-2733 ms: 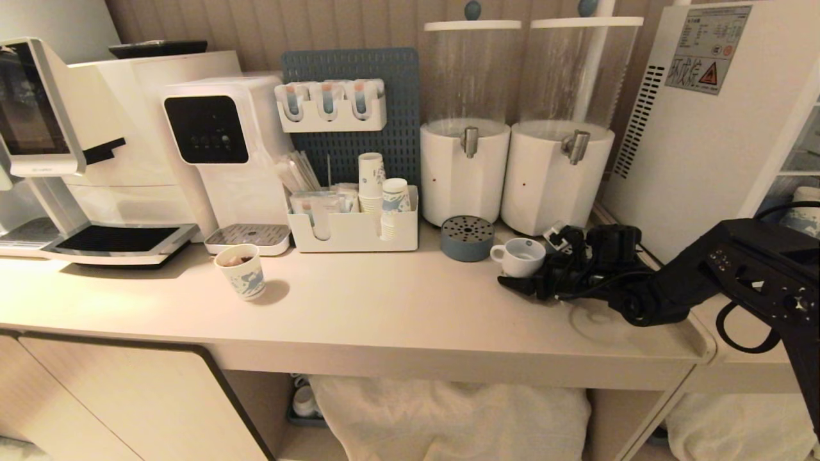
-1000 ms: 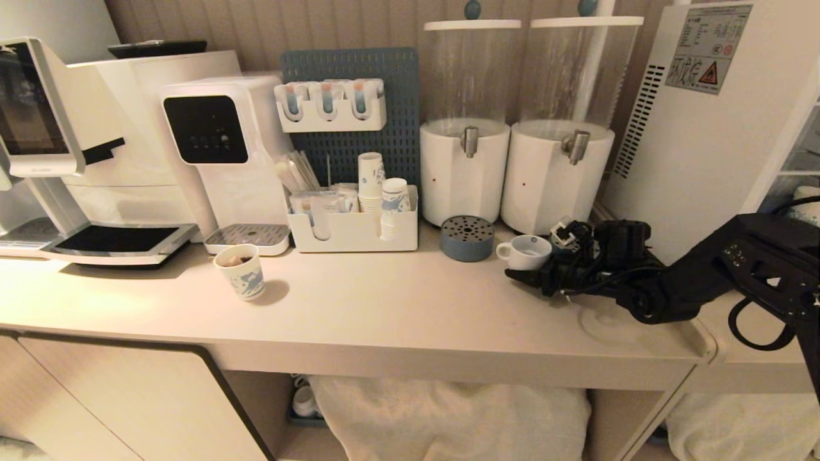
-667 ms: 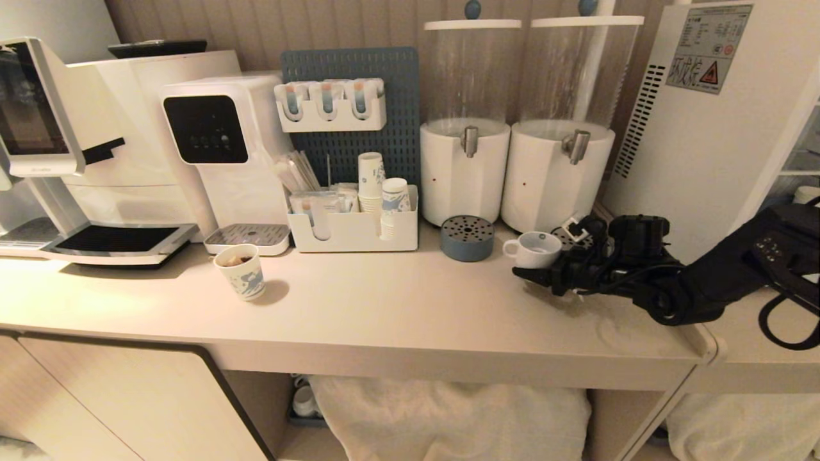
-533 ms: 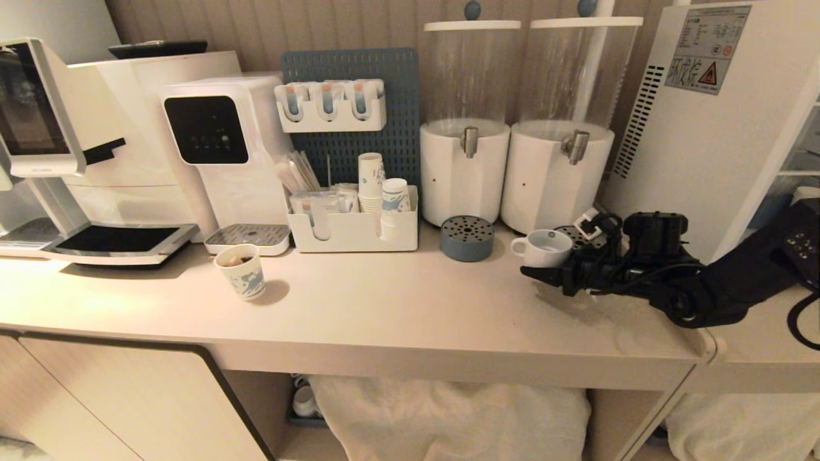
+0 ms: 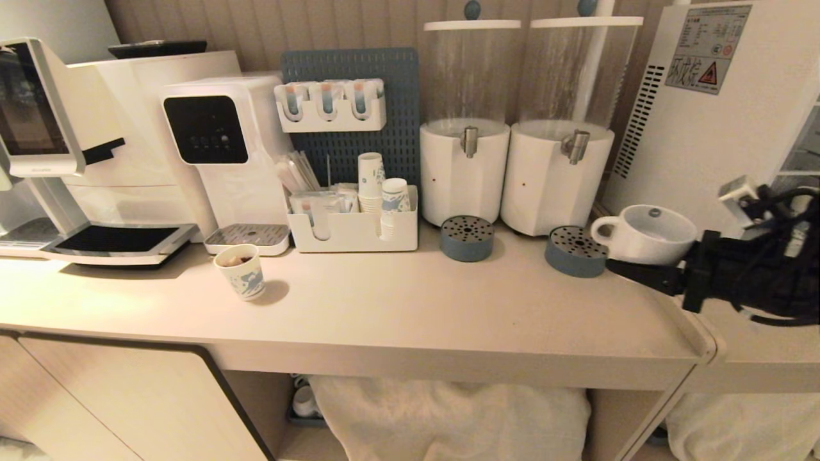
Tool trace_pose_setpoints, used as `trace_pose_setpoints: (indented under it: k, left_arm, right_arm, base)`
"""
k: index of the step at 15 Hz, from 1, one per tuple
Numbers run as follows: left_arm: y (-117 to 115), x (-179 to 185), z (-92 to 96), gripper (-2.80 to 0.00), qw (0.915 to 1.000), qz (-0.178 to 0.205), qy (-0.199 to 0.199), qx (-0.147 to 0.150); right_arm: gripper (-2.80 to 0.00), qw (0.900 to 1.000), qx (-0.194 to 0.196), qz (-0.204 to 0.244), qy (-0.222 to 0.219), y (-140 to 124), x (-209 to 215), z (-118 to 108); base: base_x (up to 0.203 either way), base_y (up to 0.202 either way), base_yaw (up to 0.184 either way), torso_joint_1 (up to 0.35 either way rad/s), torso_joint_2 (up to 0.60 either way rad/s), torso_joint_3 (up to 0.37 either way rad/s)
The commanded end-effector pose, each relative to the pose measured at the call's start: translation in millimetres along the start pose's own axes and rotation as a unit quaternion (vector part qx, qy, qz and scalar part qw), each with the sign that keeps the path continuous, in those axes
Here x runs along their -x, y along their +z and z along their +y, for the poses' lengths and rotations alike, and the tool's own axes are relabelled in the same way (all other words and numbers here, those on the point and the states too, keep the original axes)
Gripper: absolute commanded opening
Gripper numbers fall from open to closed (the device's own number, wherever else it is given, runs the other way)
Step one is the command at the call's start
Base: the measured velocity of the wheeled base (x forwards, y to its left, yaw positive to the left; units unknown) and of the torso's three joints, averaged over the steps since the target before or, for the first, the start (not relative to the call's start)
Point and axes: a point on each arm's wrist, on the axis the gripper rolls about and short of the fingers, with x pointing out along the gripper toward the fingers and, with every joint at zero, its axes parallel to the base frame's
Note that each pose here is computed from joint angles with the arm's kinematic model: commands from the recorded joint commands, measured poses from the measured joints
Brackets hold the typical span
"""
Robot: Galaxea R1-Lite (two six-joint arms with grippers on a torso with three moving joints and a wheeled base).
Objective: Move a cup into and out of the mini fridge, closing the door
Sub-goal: Put the ceramic cup in the freezer
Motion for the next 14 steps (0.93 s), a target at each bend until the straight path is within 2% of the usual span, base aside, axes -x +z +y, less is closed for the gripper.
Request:
trace_pose_setpoints:
  k: [1, 4, 6, 7, 9, 14]
  left_arm:
    - [0, 0, 0.0, -2.8, 1.0, 0.0, 0.0, 0.0]
    - [0, 0, 0.0, -2.8, 1.0, 0.001, 0.0, -0.001]
    - [0, 0, 0.0, -2.8, 1.0, 0.0, 0.0, 0.0]
    - [0, 0, 0.0, -2.8, 1.0, 0.0, 0.0, 0.0]
    - [0, 0, 0.0, -2.8, 1.0, 0.001, -0.001, -0.009]
    - [0, 0, 0.0, -2.8, 1.0, 0.0, -0.001, -0.006]
  right_arm:
    - [-2.8, 0.997, 0.051, -0.049, -0.019, 26, 58, 39]
    - [-2.8, 0.997, 0.051, -0.058, -0.017, 26, 111, 82]
    - [-2.8, 0.998, 0.02, -0.058, 0.023, 25, 131, 97]
    - [-2.8, 0.997, 0.019, -0.061, 0.033, 31, 136, 102]
    - [-2.8, 0.997, 0.024, -0.064, 0.036, 38, 138, 105]
    - [-2.8, 0.997, 0.011, -0.06, 0.04, 37, 135, 98]
  base:
    - [0.0, 0.0, 0.0, 0.0, 0.0, 0.0]
    - [0.0, 0.0, 0.0, 0.0, 0.0, 0.0]
    - [0.0, 0.0, 0.0, 0.0, 0.0, 0.0]
    - [0.0, 0.0, 0.0, 0.0, 0.0, 0.0]
    - [0.0, 0.0, 0.0, 0.0, 0.0, 0.0]
    - [0.0, 0.0, 0.0, 0.0, 0.0, 0.0]
